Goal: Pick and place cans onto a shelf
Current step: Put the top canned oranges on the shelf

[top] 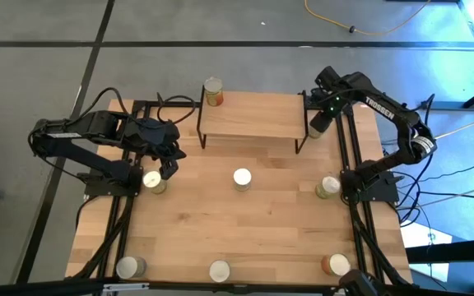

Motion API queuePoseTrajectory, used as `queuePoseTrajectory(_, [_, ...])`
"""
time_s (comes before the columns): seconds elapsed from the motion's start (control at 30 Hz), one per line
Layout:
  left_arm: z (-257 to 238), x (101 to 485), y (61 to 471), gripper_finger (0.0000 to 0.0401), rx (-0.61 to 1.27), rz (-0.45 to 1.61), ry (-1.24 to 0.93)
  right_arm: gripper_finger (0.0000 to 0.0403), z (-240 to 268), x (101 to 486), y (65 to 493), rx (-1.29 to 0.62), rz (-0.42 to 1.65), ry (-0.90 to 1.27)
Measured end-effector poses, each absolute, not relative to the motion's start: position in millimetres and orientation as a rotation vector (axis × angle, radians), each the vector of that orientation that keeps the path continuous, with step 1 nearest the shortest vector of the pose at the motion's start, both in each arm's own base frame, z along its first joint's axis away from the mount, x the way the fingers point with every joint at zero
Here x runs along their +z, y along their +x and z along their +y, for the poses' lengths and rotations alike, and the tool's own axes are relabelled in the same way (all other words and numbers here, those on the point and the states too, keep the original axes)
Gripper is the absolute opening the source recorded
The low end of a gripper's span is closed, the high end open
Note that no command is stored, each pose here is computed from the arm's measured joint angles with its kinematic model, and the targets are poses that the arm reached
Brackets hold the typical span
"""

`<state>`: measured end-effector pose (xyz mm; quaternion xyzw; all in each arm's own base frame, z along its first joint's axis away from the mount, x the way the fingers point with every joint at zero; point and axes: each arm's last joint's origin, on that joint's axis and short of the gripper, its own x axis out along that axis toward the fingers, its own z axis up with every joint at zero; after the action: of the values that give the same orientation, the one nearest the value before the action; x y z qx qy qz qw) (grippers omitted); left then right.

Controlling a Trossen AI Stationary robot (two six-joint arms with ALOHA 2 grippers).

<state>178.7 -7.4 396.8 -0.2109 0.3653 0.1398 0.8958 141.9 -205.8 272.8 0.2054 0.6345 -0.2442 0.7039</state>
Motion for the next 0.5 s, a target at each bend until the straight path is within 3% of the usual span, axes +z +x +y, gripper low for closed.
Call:
queuePoseTrajectory(0.33, [-7,397,179,0.0000,0.307,0.751,-0.430,0.0097,-199,256,138,-0.355,1.491,0.361])
queuePoseTrajectory(0.5, [-7,397,179,0.0000,0.313,0.748,-0.427,0.0097,-199,241,139,-0.358,1.473,0.352])
